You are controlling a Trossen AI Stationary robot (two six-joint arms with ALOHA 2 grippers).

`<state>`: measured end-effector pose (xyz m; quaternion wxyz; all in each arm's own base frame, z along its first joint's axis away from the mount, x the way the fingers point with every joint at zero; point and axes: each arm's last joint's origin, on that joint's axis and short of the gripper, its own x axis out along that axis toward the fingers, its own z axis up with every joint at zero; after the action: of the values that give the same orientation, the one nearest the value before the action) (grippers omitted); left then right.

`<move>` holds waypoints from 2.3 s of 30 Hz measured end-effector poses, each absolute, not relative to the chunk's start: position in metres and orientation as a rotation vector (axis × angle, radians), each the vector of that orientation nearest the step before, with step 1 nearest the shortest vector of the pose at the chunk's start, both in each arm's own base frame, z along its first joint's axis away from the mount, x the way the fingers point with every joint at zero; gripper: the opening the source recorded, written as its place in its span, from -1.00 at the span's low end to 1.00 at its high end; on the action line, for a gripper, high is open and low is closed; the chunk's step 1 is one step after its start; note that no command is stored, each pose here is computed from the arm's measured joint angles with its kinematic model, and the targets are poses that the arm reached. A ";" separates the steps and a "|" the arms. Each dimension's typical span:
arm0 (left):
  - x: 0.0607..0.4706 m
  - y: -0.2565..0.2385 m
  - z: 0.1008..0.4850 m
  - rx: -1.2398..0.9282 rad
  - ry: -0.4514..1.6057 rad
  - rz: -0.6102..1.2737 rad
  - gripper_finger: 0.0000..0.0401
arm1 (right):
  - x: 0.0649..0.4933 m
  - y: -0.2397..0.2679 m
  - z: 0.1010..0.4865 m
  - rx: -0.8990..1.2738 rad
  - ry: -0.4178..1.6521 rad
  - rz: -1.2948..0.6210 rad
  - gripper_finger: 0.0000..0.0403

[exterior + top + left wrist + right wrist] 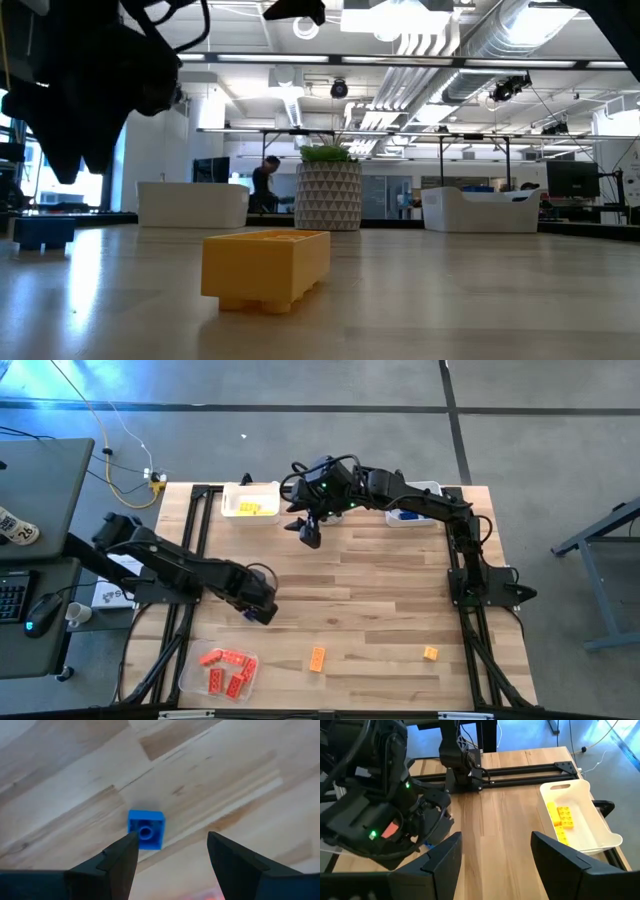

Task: Sort & place blocks by color
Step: Put the blue game piece into the right white bin

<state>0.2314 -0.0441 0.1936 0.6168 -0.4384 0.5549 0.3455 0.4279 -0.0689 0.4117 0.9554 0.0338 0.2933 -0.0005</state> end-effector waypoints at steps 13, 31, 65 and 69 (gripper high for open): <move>0.234 -0.048 0.176 -0.951 1.368 0.853 0.10 | 0.426 -0.069 0.409 0.061 0.631 0.001 0.10; 0.235 -0.050 0.159 -0.948 1.428 0.864 0.10 | 0.426 -0.069 0.409 0.053 0.628 0.003 0.10; 0.242 -0.037 0.158 -0.729 1.422 0.665 -0.48 | 0.426 -0.069 0.409 0.053 0.626 0.000 0.10; 0.242 -0.019 0.179 -0.759 1.306 0.597 -0.48 | 0.426 -0.069 0.409 0.052 0.626 0.002 0.10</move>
<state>0.2421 -0.0194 0.1790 0.6879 -0.3392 0.5836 0.2667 0.4262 -0.0688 0.4093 0.9510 0.0254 0.3080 0.0010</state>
